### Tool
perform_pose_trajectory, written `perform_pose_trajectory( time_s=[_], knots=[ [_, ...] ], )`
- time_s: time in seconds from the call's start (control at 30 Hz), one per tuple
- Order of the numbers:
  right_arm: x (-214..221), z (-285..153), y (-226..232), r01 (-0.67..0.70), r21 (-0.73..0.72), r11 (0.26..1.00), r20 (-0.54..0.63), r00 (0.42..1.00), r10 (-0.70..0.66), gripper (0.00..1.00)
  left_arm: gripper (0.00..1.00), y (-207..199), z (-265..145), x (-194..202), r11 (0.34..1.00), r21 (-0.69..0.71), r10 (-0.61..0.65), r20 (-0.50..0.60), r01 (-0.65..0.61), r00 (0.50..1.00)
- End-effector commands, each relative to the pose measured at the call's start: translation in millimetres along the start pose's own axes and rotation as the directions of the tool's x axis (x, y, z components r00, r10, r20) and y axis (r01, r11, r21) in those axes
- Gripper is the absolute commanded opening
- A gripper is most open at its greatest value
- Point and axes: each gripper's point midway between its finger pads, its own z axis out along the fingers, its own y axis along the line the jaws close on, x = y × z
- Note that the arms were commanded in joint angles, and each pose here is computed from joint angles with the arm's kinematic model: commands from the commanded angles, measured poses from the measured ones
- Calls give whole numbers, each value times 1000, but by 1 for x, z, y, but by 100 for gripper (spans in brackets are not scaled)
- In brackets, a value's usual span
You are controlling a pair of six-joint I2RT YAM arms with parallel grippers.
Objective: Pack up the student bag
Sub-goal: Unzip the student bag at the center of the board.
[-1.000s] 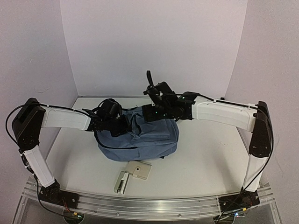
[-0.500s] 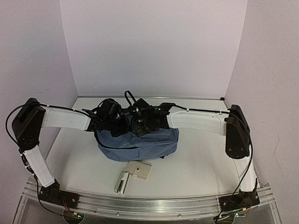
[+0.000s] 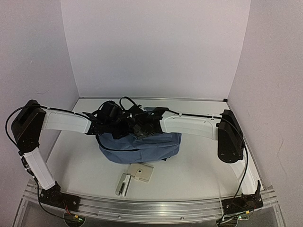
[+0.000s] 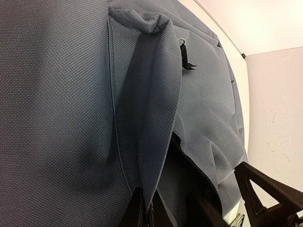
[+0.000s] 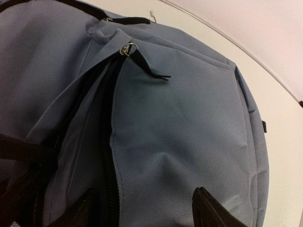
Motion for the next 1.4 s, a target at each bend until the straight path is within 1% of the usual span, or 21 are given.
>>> perform_pose_trajectory(
  time_s=[0.0, 0.1, 0.27, 0.33, 0.37, 0.43, 0.5, 0.53, 0.57, 0.7, 0.77, 0.8, 0.87, 0.9, 1.0, 1.1, 1.23, 1.37],
  knots=[
    [-17, -6, -31, -73, 126, 989, 46, 997, 68, 56, 0, -1, -11, 3, 1000, 10, -8, -8, 8, 1000],
    [-30, -8, -42, -137, 125, 983, 73, 989, 129, 49, 0, 2, -12, 4, 1000, 3, -13, -3, 13, 1000],
    [-47, -4, -45, -188, 101, 977, 107, 978, 178, 43, 0, -4, -11, 2, 1000, 24, -13, 2, 13, 1000],
    [-53, -3, -44, -204, 92, 975, 117, 974, 193, 39, 0, -3, -10, 2, 1000, 23, -15, -1, 15, 1000],
    [-55, -3, -43, -210, 83, 974, 120, 972, 200, 33, 0, -2, -10, 2, 1000, 22, -16, 0, 16, 1000],
    [-57, -1, -40, -217, 54, 975, 119, 971, 209, 18, 0, -1, -10, 3, 1000, 19, -17, 1, 17, 1000],
    [-60, -1, -37, -228, 22, 973, 119, 967, 224, 5, 0, 0, -9, 3, 1000, 16, -19, 1, 19, 1000],
    [-61, -1, -38, -233, 12, 972, 118, 966, 230, 1, 0, 1, -9, 3, 1000, 14, -20, 1, 20, 1000],
    [-62, -3, -38, -241, -2, 971, 120, 963, 240, 0, 0, 1, -9, 3, 1000, 13, -21, 2, 21, 1000],
    [-77, -20, -44, -278, -64, 958, 150, 947, 285, 0, 0, 3, -9, 1, 1000, 9, -30, 7, 30, 1000],
    [-78, -24, -38, -275, -143, 951, 123, 948, 293, 0, 0, 3, -10, 1, 999, 11, -32, 8, 32, 999],
    [-78, -25, -34, -270, -182, 946, 108, 950, 292, 3, 0, 4, -10, 1, 999, 10, -34, 9, 34, 999],
    [-74, -26, -21, -245, -255, 936, 70, 960, 270, 19, 0, 5, -10, 1, 999, 12, -40, 13, 39, 999],
    [-69, -25, -15, -231, -277, 933, 52, 966, 255, 25, 0, 5, -11, 0, 999, 14, -43, 16, 43, 999],
    [-53, -20, -8, -195, -299, 934, 16, 978, 209, 39, 0, 6, -12, 0, 998, 22, -51, 16, 51, 999],
    [-42, -17, -5, -161, -304, 939, -2, 986, 169, 46, 0, 3, -11, 1, 998, 43, -52, 7, 51, 999],
    [-40, -21, 1, -147, -335, 931, -8, 988, 154, 48, 0, 1, -9, 3, 997, 57, -46, -9, 46, 999],
    [-46, -30, 3, -137, -343, 929, 12, 989, 150, 51, 0, 0, -9, 3, 997, 61, -45, -7, 45, 999]
  ],
)
